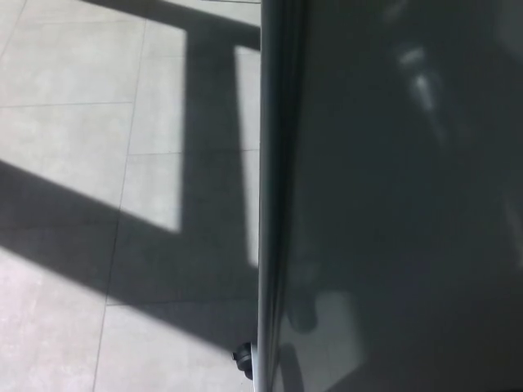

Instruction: A white board is being place on the right hand side and parallel to the robot and the robot uses its left hand to grab on the leftside of the whiteboard and drag the whiteboard from the right hand side to the left hand side

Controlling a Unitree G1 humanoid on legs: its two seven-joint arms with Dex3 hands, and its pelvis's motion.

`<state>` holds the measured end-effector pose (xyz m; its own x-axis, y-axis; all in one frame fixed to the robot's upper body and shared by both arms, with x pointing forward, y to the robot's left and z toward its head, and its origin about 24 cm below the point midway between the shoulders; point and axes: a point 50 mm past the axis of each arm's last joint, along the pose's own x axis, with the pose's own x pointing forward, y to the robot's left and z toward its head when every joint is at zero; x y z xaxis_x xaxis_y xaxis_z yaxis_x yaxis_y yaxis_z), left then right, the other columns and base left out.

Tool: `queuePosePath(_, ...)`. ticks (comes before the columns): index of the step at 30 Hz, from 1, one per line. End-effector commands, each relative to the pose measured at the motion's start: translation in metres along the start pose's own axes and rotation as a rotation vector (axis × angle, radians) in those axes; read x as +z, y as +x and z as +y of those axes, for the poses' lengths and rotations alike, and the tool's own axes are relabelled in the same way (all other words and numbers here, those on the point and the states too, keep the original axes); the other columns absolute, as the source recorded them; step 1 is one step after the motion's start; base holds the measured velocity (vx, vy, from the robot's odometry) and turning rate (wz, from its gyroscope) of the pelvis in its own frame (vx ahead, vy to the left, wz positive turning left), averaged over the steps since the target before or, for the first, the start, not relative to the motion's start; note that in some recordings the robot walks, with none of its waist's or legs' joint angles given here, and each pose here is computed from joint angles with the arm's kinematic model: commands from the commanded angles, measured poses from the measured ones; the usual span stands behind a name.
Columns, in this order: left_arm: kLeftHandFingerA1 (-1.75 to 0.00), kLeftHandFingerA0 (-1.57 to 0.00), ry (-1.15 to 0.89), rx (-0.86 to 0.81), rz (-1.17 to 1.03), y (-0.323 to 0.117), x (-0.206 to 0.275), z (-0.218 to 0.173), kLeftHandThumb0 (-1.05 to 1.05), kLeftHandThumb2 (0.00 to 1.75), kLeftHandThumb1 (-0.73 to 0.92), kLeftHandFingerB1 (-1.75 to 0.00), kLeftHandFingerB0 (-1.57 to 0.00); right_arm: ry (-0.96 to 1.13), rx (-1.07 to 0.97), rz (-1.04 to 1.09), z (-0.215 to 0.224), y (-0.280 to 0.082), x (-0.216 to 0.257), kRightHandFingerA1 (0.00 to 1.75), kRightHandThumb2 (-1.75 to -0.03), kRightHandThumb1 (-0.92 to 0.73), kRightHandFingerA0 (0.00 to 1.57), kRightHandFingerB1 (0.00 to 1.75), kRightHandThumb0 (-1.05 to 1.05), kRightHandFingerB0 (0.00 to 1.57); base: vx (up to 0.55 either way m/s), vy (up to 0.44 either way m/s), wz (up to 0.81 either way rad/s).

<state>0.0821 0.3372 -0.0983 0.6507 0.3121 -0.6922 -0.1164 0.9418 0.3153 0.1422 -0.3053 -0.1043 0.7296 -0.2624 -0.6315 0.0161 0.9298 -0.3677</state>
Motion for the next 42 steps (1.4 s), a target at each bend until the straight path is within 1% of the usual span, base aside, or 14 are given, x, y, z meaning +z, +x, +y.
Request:
queuePosePath(1,-0.37,-0.46,-0.017,-0.012,-0.189,-0.005,0.023,0.018,-0.3,0.6,0.66,-0.32,-0.32,0.024,-0.035,-0.152,-0.017,-0.004,0.01,0.88,-0.75,-0.63,0.83,0.65,-0.53,0.47,0.0,0.0,0.0)
queuePosePath(9,-0.36,-0.41,-0.1,-0.059,-0.309,-0.002,0.056,0.024,-0.29,0.61,0.67,-0.32,-0.31,0.002,-0.042,-0.148,-0.016,-0.004,0.008,0.86,-0.73,-0.64,0.84,0.62,-0.53,0.46,0.0,0.0,0.0)
queuePosePath(20,-0.39,-0.42,-0.101,-0.133,-0.544,0.003,0.14,0.032,-0.25,0.58,0.62,-0.33,-0.31,0.004,-0.05,-0.146,-0.017,-0.005,0.005,0.85,-0.75,-0.62,0.86,0.63,-0.51,0.48,0.0,0.0,0.0)
queuePosePath(21,-0.39,-0.32,-0.094,-0.152,-0.578,0.004,0.157,0.031,-0.29,0.63,0.59,-0.34,-0.26,0.008,-0.045,-0.145,-0.017,-0.005,0.005,0.84,-0.75,-0.63,0.83,0.61,-0.51,0.48,0.0,0.0,0.0)
queuePosePath(25,-0.38,-0.22,0.005,-0.263,-0.663,0.001,0.2,0.02,-0.34,0.63,0.59,-0.33,-0.23,0.029,-0.049,-0.149,-0.017,-0.006,0.005,0.85,-0.75,-0.61,0.84,0.61,-0.5,0.48,0.0,0.0,0.0)
queuePosePath(26,-0.51,-0.11,0.036,-0.291,-0.675,-0.001,0.21,0.016,-0.21,0.96,0.48,-0.49,-0.08,0.03,-0.047,-0.149,-0.017,-0.006,0.005,0.86,-0.75,-0.61,0.84,0.62,-0.5,0.48,0.0,0.0,0.0)
queuePosePath(27,-0.37,-0.16,0.048,-0.305,-0.676,-0.002,0.215,0.014,-0.41,0.64,0.54,-0.32,-0.17,0.03,-0.045,-0.15,-0.017,-0.006,0.005,0.87,-0.76,-0.6,0.85,0.62,-0.5,0.48,0.0,0.0,0.0)
queuePosePath(28,-0.49,-0.03,0.091,-0.331,-0.686,-0.004,0.225,0.009,-0.26,0.95,0.47,-0.45,0.0,0.031,-0.044,-0.153,-0.016,-0.006,0.005,0.87,-0.75,-0.6,0.86,0.63,-0.5,0.49,0.0,0.0,0.0)
queuePosePath(31,-0.49,-0.04,0.164,-0.373,-0.708,-0.008,0.249,-0.005,-0.26,0.9,0.39,-0.47,0.0,0.02,-0.037,-0.154,-0.016,-0.006,0.005,0.86,-0.75,-0.62,0.84,0.63,-0.51,0.48,0.0,0.0,0.0)
queuePosePath(32,-0.32,-0.1,0.168,-0.395,-0.702,-0.009,0.255,-0.01,-0.4,0.56,0.47,-0.23,-0.08,0.013,-0.038,-0.153,-0.016,-0.006,0.005,0.85,-0.74,-0.63,0.84,0.61,-0.51,0.47,0.0,0.0,0.0)
queuePosePath(33,-0.36,0.0,0.171,-0.429,-0.698,-0.01,0.263,-0.016,-0.39,0.71,0.3,-0.28,0.0,0.007,-0.041,-0.153,-0.016,-0.006,0.005,0.85,-0.73,-0.62,0.86,0.62,-0.51,0.48,0.0,0.0,0.0)
queuePosePath(36,-0.33,0.0,0.178,-0.476,-0.7,-0.01,0.277,-0.029,-0.39,0.68,0.29,-0.22,0.0,-0.002,-0.043,-0.148,-0.015,-0.007,0.004,0.85,-0.74,-0.62,0.87,0.62,-0.51,0.47,0.0,0.0,0.0)
queuePosePath(38,-0.22,0.0,0.165,-0.527,-0.698,-0.01,0.292,-0.039,-0.42,0.64,0.29,-0.1,0.0,-0.004,-0.044,-0.148,-0.015,-0.006,0.004,0.87,-0.75,-0.61,0.92,0.65,-0.54,0.48,0.0,0.0,0.0)
queuePosePath(42,-0.3,-0.01,0.226,-0.514,-0.714,-0.008,0.31,-0.049,-0.46,0.7,0.33,-0.12,0.0,-0.02,-0.041,-0.148,-0.015,-0.007,0.003,0.85,-0.73,-0.63,0.9,0.63,-0.54,0.48,0.0,0.0,0.0)
